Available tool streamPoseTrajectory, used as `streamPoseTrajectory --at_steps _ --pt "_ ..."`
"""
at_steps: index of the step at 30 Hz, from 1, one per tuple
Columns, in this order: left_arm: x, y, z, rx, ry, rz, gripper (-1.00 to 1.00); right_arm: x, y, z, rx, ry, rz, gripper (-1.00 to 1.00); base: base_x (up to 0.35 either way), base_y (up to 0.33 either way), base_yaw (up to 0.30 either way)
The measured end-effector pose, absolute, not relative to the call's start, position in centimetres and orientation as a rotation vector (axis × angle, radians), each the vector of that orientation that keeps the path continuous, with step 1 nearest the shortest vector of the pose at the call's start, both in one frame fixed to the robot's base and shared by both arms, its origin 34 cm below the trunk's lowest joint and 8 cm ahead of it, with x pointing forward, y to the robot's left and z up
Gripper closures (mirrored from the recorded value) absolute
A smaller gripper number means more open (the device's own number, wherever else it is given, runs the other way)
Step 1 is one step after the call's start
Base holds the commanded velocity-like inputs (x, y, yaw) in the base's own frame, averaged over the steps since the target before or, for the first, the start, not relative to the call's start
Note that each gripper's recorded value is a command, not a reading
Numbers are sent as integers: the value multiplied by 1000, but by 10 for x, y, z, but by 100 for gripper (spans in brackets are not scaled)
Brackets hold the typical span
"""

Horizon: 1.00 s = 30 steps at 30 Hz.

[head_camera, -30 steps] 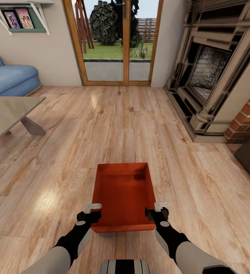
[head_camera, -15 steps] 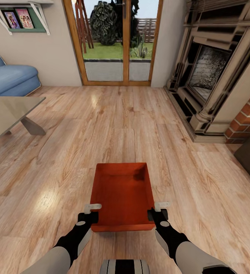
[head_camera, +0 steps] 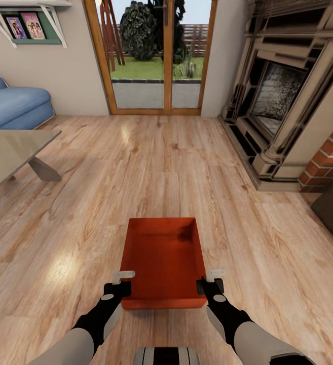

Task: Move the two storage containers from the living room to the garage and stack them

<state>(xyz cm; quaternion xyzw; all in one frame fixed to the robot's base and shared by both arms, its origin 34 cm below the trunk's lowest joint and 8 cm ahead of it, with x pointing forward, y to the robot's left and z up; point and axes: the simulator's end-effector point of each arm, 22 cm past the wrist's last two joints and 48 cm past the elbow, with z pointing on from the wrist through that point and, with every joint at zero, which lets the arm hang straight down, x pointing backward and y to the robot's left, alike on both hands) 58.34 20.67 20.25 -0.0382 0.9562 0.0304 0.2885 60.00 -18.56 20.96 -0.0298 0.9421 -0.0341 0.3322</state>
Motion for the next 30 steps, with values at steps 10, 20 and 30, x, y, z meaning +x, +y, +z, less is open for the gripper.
streamPoseTrajectory --at_steps 10,20,30 --pt "590 207 225 -104 2552 79 100 606 -185 232 -82 2461 -91 100 0 0 0" --pt "595 207 247 -104 2552 80 100 611 -185 254 -82 2461 -92 100 0 0 0" --pt "599 207 268 -101 2556 80 100 615 -185 276 -79 2464 -90 100 0 0 0"
